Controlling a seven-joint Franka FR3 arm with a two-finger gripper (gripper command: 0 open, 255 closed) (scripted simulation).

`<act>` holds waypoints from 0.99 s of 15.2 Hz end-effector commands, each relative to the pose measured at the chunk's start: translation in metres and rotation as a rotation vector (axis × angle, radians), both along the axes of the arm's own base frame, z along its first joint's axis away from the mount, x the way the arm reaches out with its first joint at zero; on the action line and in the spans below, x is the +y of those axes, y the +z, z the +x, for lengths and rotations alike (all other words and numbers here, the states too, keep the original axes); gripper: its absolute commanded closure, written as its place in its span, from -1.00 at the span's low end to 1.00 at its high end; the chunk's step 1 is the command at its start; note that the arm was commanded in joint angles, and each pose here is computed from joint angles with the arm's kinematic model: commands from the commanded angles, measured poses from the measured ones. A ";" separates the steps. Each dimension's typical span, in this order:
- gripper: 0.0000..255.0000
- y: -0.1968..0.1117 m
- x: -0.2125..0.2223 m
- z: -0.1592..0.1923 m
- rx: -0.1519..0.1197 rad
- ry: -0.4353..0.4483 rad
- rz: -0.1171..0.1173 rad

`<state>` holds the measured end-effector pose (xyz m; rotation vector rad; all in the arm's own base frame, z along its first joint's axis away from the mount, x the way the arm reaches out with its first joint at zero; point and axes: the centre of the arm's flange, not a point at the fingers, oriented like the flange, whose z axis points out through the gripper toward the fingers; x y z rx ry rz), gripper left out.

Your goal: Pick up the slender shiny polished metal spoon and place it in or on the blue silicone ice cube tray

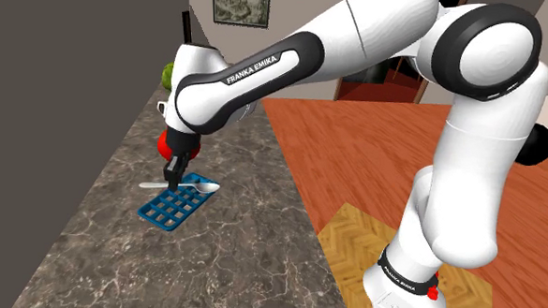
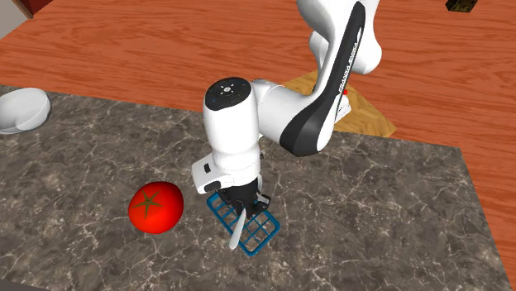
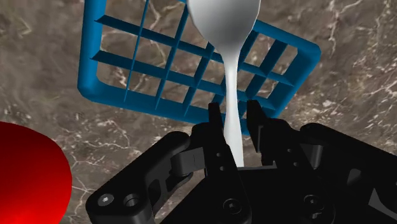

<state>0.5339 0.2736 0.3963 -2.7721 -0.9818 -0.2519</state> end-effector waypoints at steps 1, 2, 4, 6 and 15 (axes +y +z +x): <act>1.00 -0.011 0.000 0.000 0.000 0.000 0.000; 1.00 -0.017 0.000 0.000 0.000 0.000 0.000; 1.00 -0.031 0.000 0.000 0.000 0.000 0.000; 1.00 -0.031 0.000 0.000 0.000 0.000 0.000; -1.00 -0.031 0.000 0.000 0.000 0.000 0.000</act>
